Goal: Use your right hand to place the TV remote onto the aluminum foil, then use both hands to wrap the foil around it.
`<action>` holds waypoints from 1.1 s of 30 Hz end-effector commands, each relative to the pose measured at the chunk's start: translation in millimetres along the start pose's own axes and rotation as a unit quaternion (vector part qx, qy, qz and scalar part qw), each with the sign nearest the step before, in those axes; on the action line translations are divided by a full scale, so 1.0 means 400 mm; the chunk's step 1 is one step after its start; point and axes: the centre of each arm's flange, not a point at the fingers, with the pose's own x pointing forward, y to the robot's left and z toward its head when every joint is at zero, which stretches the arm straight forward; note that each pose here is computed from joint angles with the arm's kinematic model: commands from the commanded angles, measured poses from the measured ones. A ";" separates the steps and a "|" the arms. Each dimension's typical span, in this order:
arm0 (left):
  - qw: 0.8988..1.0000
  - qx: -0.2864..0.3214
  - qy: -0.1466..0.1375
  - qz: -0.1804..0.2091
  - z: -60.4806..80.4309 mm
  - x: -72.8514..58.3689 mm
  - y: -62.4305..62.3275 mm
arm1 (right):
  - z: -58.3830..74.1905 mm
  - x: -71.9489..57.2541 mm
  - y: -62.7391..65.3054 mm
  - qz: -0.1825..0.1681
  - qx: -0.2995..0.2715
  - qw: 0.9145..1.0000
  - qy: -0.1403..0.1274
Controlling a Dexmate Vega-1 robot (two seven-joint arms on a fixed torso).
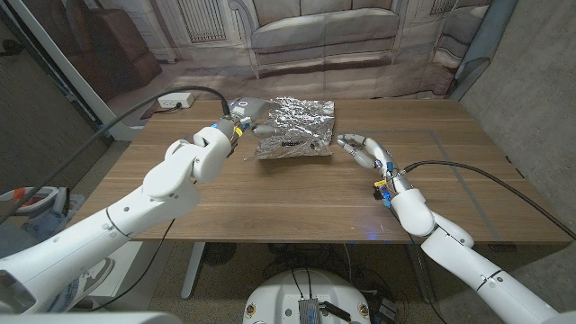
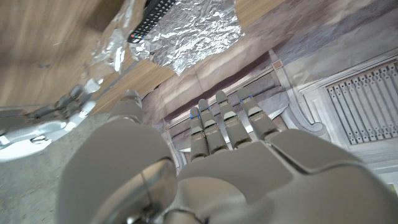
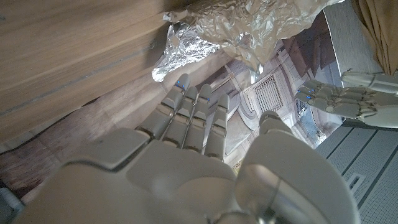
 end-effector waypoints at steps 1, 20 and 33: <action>0.999 0.022 -0.020 -0.014 0.063 -0.098 0.000 | 0.003 0.006 0.009 0.009 -0.003 1.000 -0.002; 0.996 0.066 0.061 0.016 0.091 -0.030 -0.174 | -0.009 0.000 0.003 0.016 -0.007 1.000 0.018; 0.997 0.052 0.057 -0.018 0.101 0.013 -0.231 | -0.022 -0.011 -0.003 0.016 -0.006 0.999 0.030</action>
